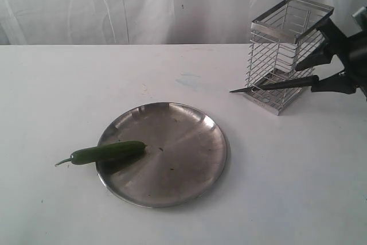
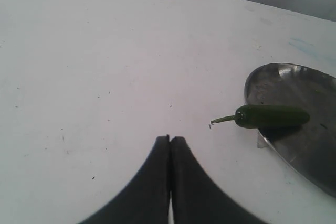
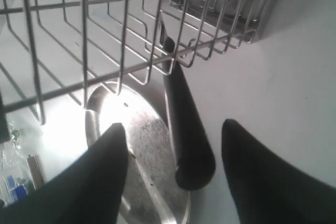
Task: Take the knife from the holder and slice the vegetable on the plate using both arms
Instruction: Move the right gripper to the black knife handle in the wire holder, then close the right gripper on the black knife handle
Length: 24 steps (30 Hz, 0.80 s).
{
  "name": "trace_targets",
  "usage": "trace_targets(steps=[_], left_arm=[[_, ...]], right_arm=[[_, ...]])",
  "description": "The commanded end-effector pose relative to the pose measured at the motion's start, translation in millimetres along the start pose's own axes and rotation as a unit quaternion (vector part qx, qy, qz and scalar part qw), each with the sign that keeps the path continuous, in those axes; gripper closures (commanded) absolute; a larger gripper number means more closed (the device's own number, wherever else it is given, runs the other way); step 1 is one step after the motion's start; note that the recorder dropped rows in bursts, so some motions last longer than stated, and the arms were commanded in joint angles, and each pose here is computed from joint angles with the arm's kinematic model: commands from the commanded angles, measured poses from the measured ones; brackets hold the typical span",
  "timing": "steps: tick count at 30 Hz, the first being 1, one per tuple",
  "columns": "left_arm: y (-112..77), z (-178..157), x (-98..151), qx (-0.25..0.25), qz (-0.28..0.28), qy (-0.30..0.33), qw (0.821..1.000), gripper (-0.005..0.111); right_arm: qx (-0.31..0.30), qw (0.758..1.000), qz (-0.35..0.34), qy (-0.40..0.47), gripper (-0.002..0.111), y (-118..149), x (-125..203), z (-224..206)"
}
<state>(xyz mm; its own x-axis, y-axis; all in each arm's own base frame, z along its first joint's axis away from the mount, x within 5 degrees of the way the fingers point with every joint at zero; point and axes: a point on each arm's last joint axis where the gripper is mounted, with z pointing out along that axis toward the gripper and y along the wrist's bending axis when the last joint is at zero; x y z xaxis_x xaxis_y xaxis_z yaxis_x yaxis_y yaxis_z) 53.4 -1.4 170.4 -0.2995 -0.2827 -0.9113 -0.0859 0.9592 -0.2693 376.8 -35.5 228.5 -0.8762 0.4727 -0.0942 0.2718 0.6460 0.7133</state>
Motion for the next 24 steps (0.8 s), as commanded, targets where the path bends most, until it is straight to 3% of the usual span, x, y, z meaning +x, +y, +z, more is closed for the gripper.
trace_targets(steps=[1, 9, 13, 24], left_arm=[[-0.2, -0.3, 0.2, 0.003, 0.004, 0.000, 1.000, 0.107], [-0.2, -0.3, 0.2, 0.003, 0.004, 0.000, 1.000, 0.107], [-0.2, -0.3, 0.2, 0.003, 0.004, 0.000, 1.000, 0.107], [-0.2, -0.3, 0.2, 0.003, 0.004, 0.000, 1.000, 0.107]], right_arm=[[0.019, 1.000, 0.004, 0.017, 0.059, -8.5, 1.1, 7.0], [0.013, 0.999, 0.016, 0.025, 0.094, -8.6, 1.9, 8.5], [0.012, 1.000, 0.013, 0.022, 0.107, -6.9, 1.5, 6.8], [0.035, 0.998, -0.034, -0.026, 0.108, 11.6, -7.0, -28.9]])
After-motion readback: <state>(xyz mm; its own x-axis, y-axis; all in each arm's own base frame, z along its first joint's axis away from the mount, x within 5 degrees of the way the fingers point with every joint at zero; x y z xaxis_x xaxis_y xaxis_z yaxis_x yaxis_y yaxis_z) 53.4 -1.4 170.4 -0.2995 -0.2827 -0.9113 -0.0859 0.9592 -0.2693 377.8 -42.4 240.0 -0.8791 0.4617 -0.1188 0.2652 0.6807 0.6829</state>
